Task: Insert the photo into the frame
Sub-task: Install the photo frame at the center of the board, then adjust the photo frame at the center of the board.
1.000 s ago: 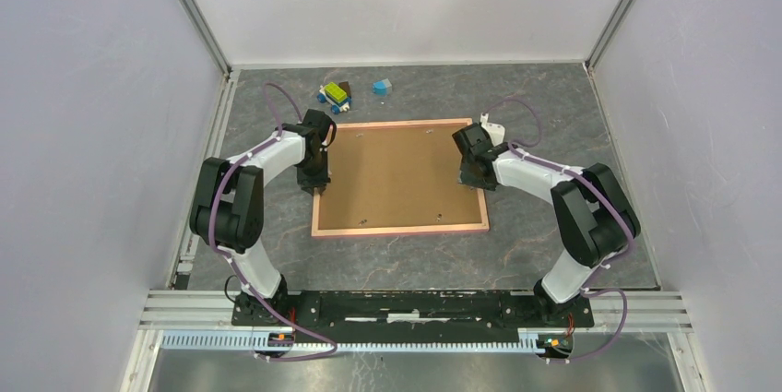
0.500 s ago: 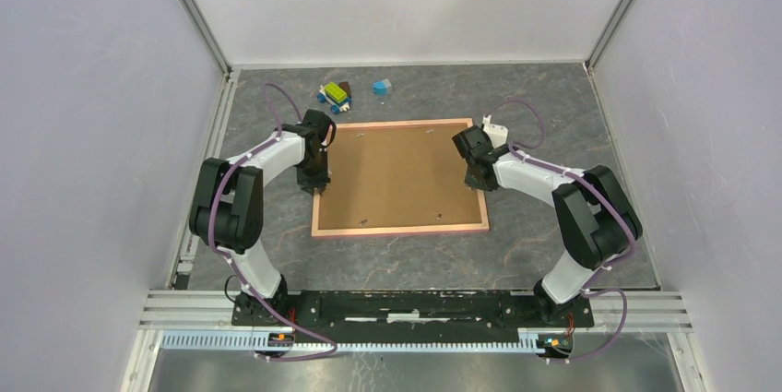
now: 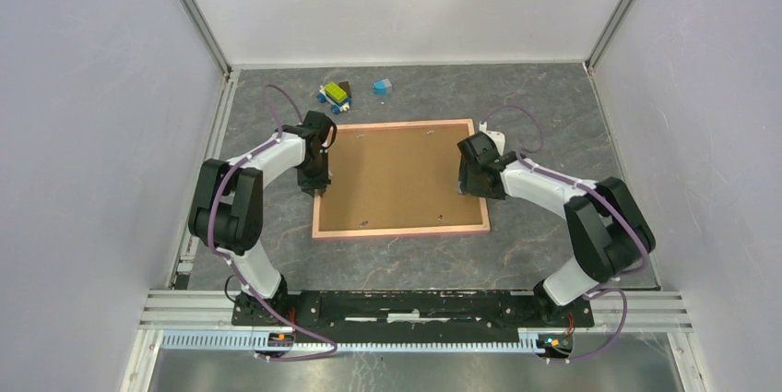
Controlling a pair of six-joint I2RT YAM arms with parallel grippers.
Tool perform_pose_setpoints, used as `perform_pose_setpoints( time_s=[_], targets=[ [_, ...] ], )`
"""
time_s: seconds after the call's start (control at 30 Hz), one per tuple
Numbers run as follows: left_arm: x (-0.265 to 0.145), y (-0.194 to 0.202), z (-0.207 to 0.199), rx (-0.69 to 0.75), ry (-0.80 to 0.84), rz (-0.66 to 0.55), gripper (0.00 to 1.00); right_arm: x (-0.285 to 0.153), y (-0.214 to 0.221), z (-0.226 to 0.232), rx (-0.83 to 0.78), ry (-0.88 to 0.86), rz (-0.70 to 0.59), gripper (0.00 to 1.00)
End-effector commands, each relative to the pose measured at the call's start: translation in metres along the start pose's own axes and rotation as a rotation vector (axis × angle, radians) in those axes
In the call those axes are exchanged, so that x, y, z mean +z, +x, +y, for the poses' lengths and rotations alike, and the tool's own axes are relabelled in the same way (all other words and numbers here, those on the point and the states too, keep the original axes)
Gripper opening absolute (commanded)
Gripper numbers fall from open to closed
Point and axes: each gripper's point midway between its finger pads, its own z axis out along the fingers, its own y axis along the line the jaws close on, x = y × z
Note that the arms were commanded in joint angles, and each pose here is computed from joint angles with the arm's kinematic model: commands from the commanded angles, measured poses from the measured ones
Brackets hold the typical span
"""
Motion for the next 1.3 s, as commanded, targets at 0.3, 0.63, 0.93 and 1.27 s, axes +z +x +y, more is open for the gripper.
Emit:
perform_pose_setpoints(
  time_s=[0.3, 0.63, 0.93, 1.27],
  targets=[
    [0.001, 0.025, -0.021, 0.108, 0.024, 0.051, 0.02, -0.044, -0.044, 0.013, -0.413, -0.264, -0.165, 0.98],
    [-0.003, 0.026, -0.033, 0.225, -0.009, 0.023, 0.02, -0.022, -0.013, 0.011, -0.378, -0.354, -0.069, 0.98],
    [-0.003, 0.010, -0.037, 0.320, -0.078, 0.001, 0.02, -0.014, 0.007, -0.014, -0.337, -0.295, -0.026, 0.98],
    [0.010, -0.050, -0.071, 0.174, -0.048, -0.004, 0.02, -0.068, 0.074, 0.026, -0.168, -0.647, 0.010, 0.90]
  ],
)
